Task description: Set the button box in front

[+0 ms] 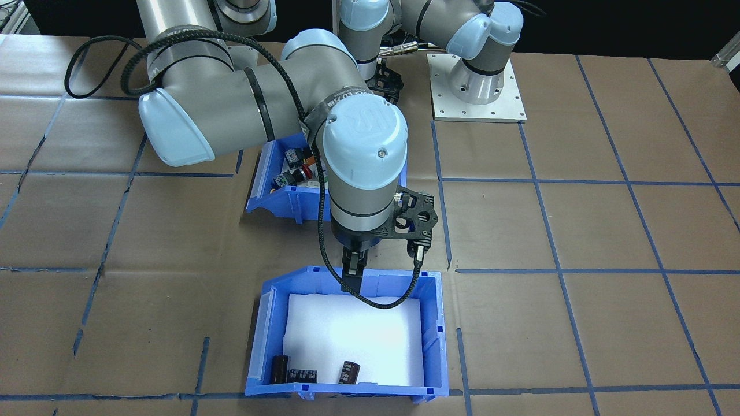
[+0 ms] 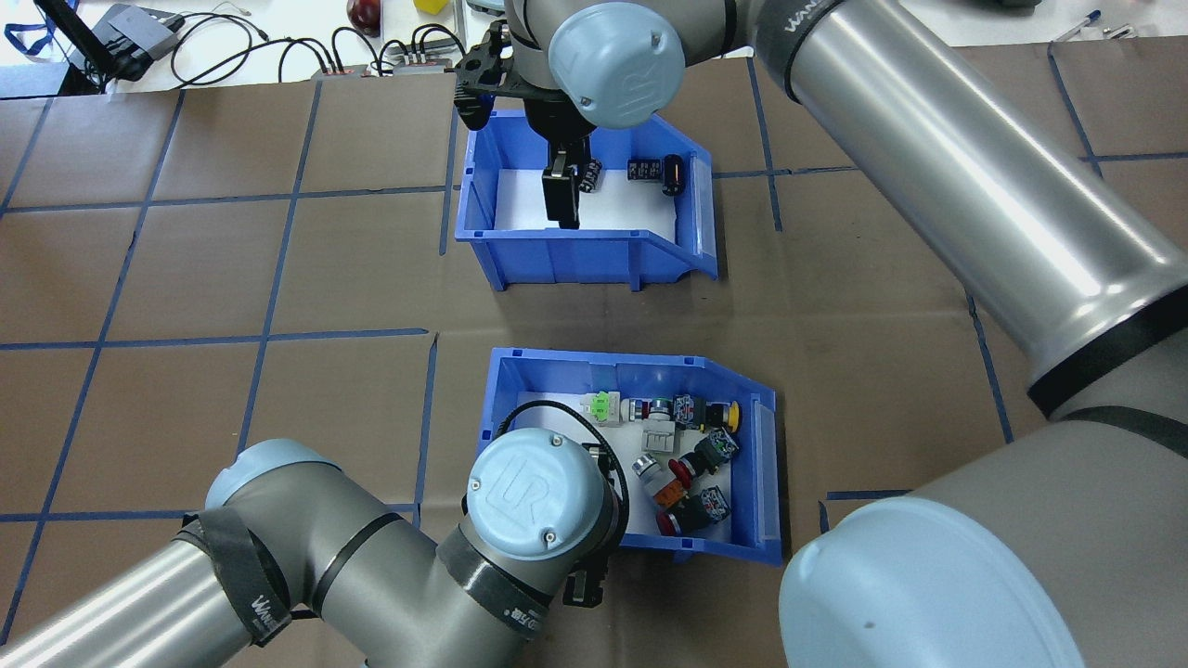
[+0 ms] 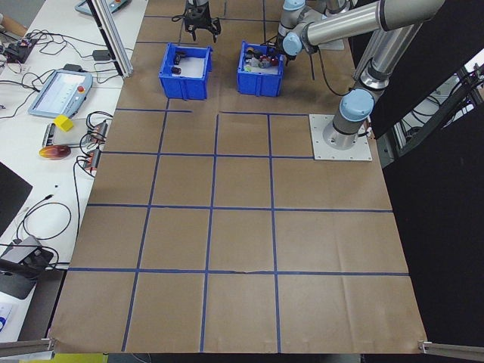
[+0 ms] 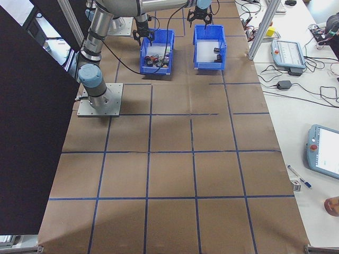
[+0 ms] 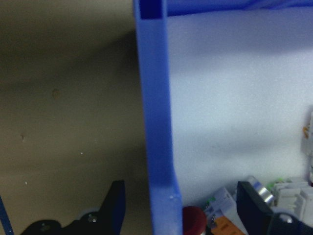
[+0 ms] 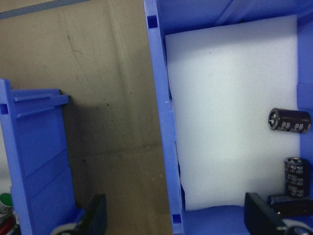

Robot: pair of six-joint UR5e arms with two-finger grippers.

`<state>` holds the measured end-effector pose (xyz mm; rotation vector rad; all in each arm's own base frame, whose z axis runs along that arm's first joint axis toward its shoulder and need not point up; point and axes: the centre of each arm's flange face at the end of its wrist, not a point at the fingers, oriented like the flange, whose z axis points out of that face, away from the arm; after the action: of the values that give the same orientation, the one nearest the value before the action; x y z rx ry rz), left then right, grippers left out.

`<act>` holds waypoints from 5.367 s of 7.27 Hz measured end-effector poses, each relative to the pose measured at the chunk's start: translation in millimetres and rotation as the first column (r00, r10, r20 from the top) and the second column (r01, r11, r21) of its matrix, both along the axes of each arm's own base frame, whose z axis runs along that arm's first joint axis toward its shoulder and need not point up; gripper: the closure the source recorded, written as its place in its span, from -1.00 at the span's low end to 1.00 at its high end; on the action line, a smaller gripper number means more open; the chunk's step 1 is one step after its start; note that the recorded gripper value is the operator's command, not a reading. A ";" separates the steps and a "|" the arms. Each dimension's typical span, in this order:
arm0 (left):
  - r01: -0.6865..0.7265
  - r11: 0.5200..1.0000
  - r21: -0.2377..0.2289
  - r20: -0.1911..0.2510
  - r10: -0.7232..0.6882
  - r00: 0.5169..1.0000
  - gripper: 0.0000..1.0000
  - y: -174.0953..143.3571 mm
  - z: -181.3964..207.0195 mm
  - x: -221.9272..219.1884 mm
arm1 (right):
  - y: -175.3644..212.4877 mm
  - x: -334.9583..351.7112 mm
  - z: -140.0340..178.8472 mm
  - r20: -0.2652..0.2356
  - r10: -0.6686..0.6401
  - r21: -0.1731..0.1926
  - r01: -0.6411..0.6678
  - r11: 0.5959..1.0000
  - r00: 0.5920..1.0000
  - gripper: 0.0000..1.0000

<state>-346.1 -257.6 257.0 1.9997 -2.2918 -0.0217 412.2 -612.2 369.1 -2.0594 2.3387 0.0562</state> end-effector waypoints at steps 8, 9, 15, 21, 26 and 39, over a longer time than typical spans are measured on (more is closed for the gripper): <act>-0.076 0.995 -0.067 -0.008 0.076 0.997 1.00 -15.1 53.2 48.7 | -2.9 25.8 -115.0 -0.014 0.032 0.005 -0.032 0.999 0.999 0.33; -0.088 0.994 -0.058 0.004 0.088 0.996 1.00 -16.5 64.7 67.4 | -4.6 25.2 -117.3 -0.012 0.031 -0.002 -0.031 1.000 0.999 0.75; -0.136 0.989 -0.054 0.050 0.138 0.989 1.00 -23.6 80.9 107.6 | -46.5 -9.6 -55.9 -0.019 0.002 -0.145 -0.005 0.989 1.000 0.93; -0.195 0.977 -0.090 0.055 0.201 0.978 1.00 -111.7 109.8 189.8 | -90.2 -262.8 22.0 -0.075 0.077 -0.062 -0.082 0.995 0.994 0.93; -0.126 0.992 -0.025 -0.032 0.125 0.992 1.00 -277.4 94.5 174.7 | -2.8 -388.7 26.6 -0.045 0.092 0.017 -0.091 0.996 0.995 0.93; -0.128 0.984 -0.122 0.071 0.138 0.988 -0.63 -343.0 43.0 10.7 | 115.6 -430.7 -14.0 -0.005 0.132 0.018 -0.132 0.991 0.991 0.91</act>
<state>-335.4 -600.6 300.1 2.1234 -2.1426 0.2014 -18.5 -496.5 355.1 -2.2058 2.1943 0.0859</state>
